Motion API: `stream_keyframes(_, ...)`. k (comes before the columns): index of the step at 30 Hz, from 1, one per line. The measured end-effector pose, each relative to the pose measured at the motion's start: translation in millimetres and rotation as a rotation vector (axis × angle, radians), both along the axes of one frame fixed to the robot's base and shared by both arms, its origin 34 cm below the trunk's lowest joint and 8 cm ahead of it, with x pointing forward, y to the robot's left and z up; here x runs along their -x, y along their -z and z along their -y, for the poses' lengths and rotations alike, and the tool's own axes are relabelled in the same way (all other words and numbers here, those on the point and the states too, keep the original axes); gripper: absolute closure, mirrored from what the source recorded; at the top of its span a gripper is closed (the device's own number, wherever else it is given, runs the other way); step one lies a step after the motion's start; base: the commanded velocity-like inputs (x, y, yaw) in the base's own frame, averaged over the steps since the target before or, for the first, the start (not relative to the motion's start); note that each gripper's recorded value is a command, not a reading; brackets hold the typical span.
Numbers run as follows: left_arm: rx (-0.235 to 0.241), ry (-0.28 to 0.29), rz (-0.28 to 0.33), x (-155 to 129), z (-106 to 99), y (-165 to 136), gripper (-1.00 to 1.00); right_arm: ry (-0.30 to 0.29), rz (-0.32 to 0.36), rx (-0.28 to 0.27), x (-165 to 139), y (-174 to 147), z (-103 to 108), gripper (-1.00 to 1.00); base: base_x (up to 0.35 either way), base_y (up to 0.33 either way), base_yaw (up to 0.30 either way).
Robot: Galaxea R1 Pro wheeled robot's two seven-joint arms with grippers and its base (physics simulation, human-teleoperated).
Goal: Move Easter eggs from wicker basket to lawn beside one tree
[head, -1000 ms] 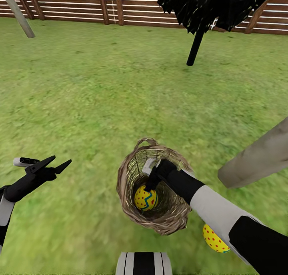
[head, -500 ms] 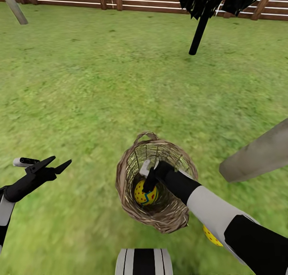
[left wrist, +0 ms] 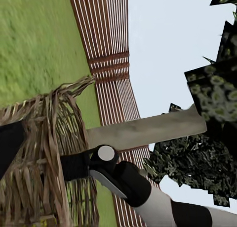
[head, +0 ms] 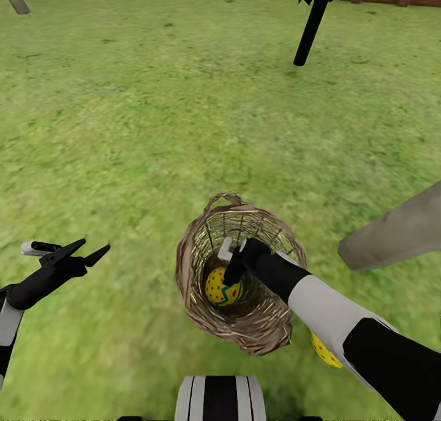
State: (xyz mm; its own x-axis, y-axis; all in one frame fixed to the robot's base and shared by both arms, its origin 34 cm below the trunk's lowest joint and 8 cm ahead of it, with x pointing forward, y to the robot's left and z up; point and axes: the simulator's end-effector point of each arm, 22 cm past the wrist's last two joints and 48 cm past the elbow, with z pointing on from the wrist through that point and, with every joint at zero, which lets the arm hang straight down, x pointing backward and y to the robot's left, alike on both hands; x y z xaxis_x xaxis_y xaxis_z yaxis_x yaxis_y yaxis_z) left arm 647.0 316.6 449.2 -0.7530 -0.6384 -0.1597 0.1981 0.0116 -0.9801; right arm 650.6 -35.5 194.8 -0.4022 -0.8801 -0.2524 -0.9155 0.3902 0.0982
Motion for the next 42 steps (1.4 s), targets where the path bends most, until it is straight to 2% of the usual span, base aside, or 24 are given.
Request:
stream_keyframes(17,0.002,-0.001,-0.035,2.0,-0.2,19.9,-1.00,-0.024,-0.011,-0.031,3.0,14.5,-7.8,-1.00,0.000,0.000,0.000)
stream_keyframes(27,0.004,-0.001,-0.035,2.0,0.3,20.0,-1.00,-0.067,-0.126,-0.087,28.7,8.1,-17.0,-1.00,0.000,0.000,0.000)
stream_keyframes(34,0.004,-0.001,-0.035,2.0,0.3,20.0,-1.00,-0.086,-0.142,-0.108,33.3,6.2,-20.4,-1.00,0.000,0.000,0.000)
stream_keyframes(42,0.003,-0.001,-0.048,2.9,0.4,27.4,-1.00,-0.088,-0.132,-0.097,28.6,11.6,-18.2,-1.00,0.000,0.000,0.000)
